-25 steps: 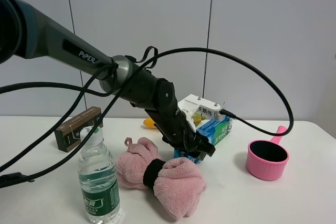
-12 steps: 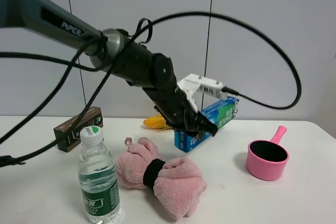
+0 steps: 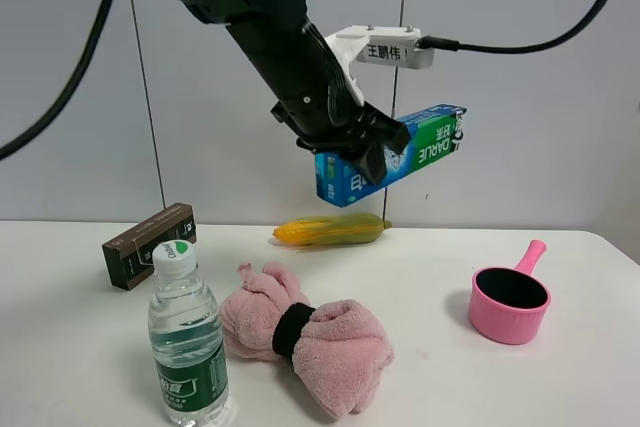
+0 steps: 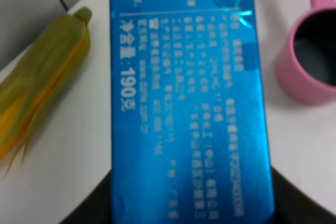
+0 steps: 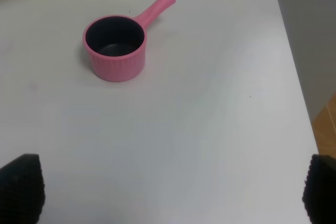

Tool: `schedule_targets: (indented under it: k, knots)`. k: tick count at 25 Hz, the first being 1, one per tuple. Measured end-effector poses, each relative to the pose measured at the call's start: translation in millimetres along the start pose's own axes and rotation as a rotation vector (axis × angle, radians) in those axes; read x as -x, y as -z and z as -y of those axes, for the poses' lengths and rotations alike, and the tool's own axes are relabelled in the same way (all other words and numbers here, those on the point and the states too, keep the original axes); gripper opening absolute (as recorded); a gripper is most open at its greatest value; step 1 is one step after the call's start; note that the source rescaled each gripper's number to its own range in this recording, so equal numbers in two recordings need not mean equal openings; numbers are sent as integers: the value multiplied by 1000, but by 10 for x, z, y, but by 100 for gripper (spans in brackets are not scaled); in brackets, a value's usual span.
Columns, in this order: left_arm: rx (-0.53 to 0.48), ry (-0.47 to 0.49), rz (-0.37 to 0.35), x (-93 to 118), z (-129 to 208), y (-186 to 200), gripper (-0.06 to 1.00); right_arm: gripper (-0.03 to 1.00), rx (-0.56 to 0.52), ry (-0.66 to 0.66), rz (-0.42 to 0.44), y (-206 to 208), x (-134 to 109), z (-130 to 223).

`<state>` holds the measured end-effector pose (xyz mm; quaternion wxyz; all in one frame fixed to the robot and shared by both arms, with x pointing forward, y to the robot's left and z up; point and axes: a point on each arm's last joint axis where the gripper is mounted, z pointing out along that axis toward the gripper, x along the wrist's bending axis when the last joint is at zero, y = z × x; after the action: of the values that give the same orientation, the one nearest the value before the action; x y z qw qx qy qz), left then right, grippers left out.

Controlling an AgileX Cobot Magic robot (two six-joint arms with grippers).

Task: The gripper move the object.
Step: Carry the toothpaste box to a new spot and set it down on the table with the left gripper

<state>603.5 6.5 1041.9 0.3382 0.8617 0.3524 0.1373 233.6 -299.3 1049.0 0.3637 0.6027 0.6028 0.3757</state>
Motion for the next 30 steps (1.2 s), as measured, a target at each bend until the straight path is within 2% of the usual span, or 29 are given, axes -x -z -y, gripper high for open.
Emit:
schedule_targets:
  k: [3,8,14,18,25,30]
  knots:
    - [-23,36,-44,-176,-9,202,0,100,0,0,0,0,0,0]
    - [-58,123,-139,-637,57,442,0,100,0,0,0,0,0,0]
    - [-206,235,-194,-1122,318,596,0,100,0,0,0,0,0,0]
    - [-260,298,-222,-1369,485,657,0,100,0,0,0,0,0,0]
    - [-322,360,-241,-1593,906,538,0,100,0,0,0,0,0,0]
    - [-286,361,-187,-1543,1120,363,0,100,0,0,0,0,0,0]
